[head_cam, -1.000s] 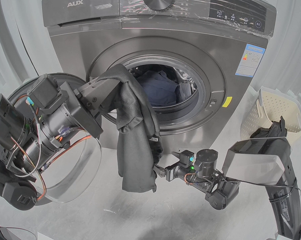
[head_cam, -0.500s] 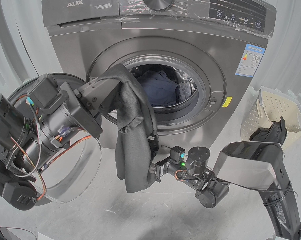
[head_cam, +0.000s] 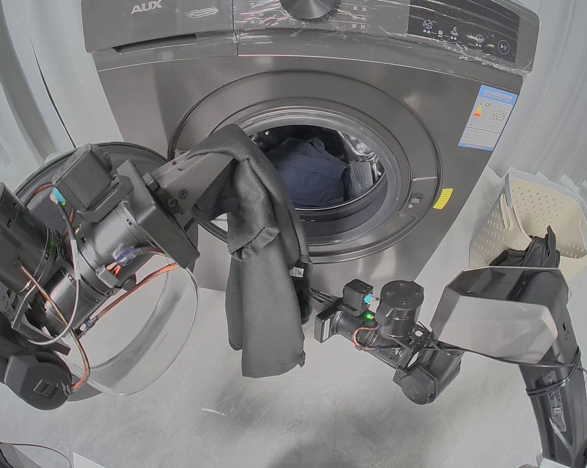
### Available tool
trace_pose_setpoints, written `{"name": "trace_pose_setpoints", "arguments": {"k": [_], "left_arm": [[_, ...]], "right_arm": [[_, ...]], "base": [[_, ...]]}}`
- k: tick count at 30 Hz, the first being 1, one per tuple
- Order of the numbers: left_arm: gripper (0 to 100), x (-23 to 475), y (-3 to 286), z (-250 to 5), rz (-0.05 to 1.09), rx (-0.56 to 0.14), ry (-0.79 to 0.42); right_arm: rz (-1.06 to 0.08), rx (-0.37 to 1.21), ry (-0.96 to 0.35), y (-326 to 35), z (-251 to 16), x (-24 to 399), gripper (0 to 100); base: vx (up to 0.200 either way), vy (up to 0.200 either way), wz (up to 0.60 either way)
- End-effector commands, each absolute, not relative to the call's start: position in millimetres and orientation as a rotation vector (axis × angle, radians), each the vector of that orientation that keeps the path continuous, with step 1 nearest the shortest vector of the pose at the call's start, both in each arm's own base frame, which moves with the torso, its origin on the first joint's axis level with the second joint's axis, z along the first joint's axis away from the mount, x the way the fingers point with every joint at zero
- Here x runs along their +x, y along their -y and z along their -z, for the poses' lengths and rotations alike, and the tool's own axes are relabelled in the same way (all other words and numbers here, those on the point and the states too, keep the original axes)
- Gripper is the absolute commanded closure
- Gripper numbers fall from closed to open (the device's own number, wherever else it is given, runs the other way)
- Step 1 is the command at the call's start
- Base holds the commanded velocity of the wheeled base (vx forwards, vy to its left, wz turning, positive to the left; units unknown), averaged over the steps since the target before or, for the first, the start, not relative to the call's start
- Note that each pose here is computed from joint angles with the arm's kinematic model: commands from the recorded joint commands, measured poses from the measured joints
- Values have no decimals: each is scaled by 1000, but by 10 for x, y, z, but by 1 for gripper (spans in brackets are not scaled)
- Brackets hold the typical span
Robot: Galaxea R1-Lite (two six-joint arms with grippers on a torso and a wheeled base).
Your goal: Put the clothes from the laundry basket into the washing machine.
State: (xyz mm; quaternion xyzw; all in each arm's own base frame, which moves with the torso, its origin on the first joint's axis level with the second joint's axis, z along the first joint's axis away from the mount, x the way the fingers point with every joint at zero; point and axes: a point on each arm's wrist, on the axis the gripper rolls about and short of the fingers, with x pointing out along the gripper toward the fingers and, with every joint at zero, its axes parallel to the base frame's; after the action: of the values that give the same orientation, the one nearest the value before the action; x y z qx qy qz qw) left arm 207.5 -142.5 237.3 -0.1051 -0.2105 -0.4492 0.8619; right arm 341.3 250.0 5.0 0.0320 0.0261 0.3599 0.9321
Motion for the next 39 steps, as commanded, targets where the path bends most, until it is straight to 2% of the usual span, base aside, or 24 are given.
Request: {"name": "trace_pose_setpoints", "arguments": {"k": [1,3,5,10,17,22,28,35,36,37,39], "left_arm": [[100,2122,1375,-2356,917,-215,435],[100,2130,1370,-2356,914,-214,435],[100,2142,1346,-2359,903,-213,435],[100,2135,1337,-2352,902,-220,429],[100,2147,1243,-2264,869,-214,395],[100,2178,1126,-2150,831,-200,348],[100,2200,1124,-1890,825,-199,231],[100,2269,1157,-1424,810,-184,35],[100,2269,1157,-1424,810,-184,35],[100,2292,1178,-1275,812,-181,-30],[100,2313,1206,-1166,815,-177,-73]], "right_arm": [[-712,77,-12,-2240,-484,3241,100],[-709,75,-16,-2172,-567,3162,100],[-685,49,-65,-1946,-644,2964,100],[-678,63,-50,-1769,-847,2763,100],[-617,72,-44,-1346,-1088,2424,100],[-570,90,64,-1211,-1351,2459,100],[-572,124,241,-1254,-1771,2494,100],[-595,132,288,-1276,-1901,2407,100],[-595,132,288,-1276,-1901,2407,100],[-601,133,296,-1272,-1922,2388,100],[-607,132,302,-1273,-1941,2371,100]], "base": [[0,0,0],[0,0,0],[0,0,0],[0,0,0],[0,0,0],[0,0,0],[0,0,0],[0,0,0],[0,0,0],[0,0,0],[0,0,0]]}}
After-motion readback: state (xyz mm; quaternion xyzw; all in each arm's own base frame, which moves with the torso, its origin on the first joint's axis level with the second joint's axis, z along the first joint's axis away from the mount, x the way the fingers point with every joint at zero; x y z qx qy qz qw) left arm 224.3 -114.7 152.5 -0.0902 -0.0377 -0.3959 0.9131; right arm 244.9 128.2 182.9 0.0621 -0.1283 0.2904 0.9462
